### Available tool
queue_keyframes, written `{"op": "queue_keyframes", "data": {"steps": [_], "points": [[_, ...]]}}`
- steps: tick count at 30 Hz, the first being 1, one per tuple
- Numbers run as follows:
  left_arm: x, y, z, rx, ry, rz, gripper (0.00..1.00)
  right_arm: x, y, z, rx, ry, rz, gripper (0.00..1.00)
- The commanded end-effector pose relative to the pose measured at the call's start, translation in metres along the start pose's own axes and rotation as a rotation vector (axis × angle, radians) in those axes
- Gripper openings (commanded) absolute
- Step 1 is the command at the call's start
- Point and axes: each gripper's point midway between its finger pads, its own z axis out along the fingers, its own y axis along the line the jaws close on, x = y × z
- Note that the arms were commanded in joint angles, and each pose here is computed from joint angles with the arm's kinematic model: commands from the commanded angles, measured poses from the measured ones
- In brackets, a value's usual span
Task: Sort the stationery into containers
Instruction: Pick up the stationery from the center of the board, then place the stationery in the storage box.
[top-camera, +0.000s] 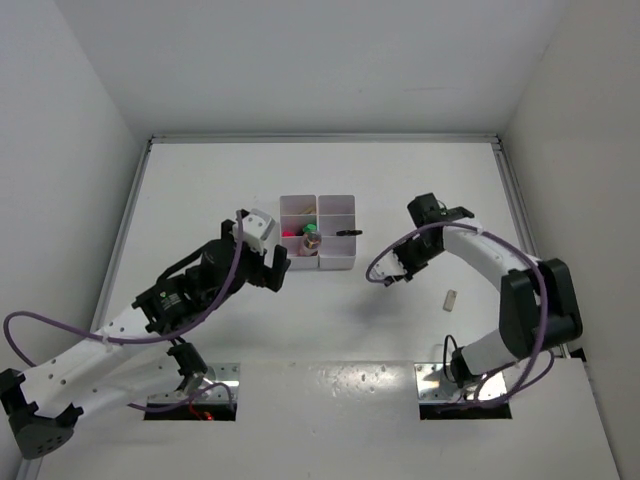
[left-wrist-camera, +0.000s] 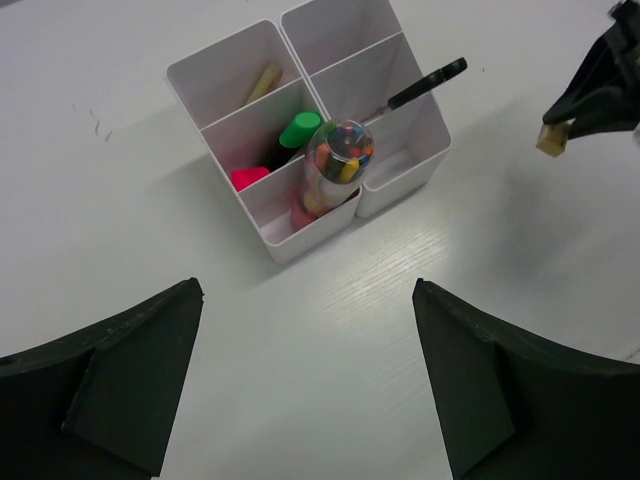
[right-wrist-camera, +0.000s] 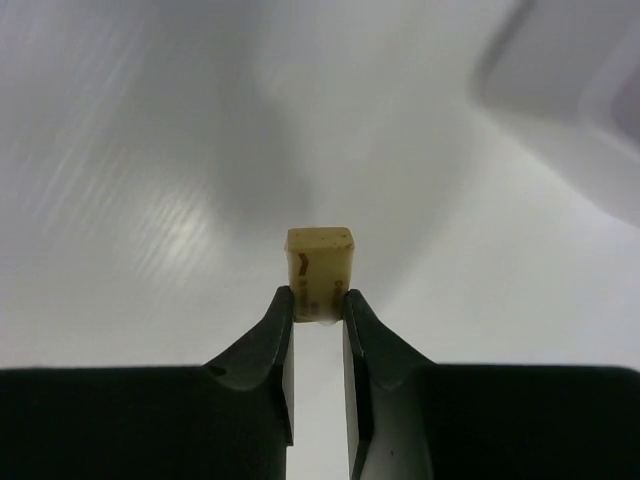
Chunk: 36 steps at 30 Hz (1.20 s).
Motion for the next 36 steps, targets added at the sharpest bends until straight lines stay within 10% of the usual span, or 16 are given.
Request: {"op": "queue_keyframes", "data": {"steps": [1, 13, 36], "points": [[-0.012, 0.004, 0.002, -0.005, -0.047, -0.022, 0.92, -0.069, -0.054, -0.046, 0.214, -0.215, 0.089, 0.0], [-0.01, 0.006, 0.009, 0.007, -0.031, -0.043, 0.92, -0.127, -0.127, -0.065, 0.331, -0.321, 0.526, 0.0], [-0.014, 0.004, 0.007, 0.027, -0.045, -0.05, 0.92, -0.105, -0.147, -0.004, 0.424, 0.043, 0.561, 0.0]]}}
